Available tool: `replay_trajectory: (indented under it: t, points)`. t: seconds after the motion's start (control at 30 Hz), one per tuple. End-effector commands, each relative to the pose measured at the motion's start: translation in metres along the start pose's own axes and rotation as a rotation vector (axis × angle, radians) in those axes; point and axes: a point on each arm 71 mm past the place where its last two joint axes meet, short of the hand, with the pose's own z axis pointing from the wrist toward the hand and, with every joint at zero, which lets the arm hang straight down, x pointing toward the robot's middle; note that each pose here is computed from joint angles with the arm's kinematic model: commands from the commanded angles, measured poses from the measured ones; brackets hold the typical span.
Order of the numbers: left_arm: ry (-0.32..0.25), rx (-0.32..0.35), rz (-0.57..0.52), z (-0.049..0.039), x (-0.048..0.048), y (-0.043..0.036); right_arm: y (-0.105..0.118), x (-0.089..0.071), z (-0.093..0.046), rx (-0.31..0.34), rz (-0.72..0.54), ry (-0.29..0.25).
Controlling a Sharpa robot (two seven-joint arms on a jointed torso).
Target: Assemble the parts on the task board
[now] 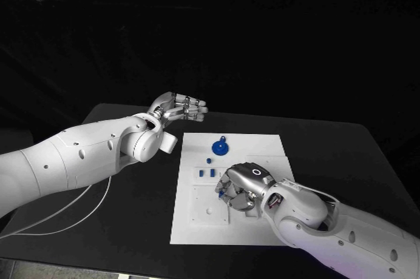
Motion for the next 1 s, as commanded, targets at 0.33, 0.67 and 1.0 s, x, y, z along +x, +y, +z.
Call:
replay_trajectory:
  t: [0.33, 0.67, 1.0]
  points:
    - [0.009, 0.016, -0.014, -0.0003, 0.0020, -0.0016, -0.0013, 0.0067, 0.0025, 0.003, -0.026, -0.011]
    - [0.014, 0.013, -0.016, -0.0007, 0.0016, -0.0012, -0.0035, 0.0089, 0.0033, 0.015, -0.034, 0.000]
    - [0.017, 0.008, -0.017, -0.0009, 0.0013, -0.0007, -0.0013, 0.0102, 0.0032, 0.012, -0.034, 0.015]
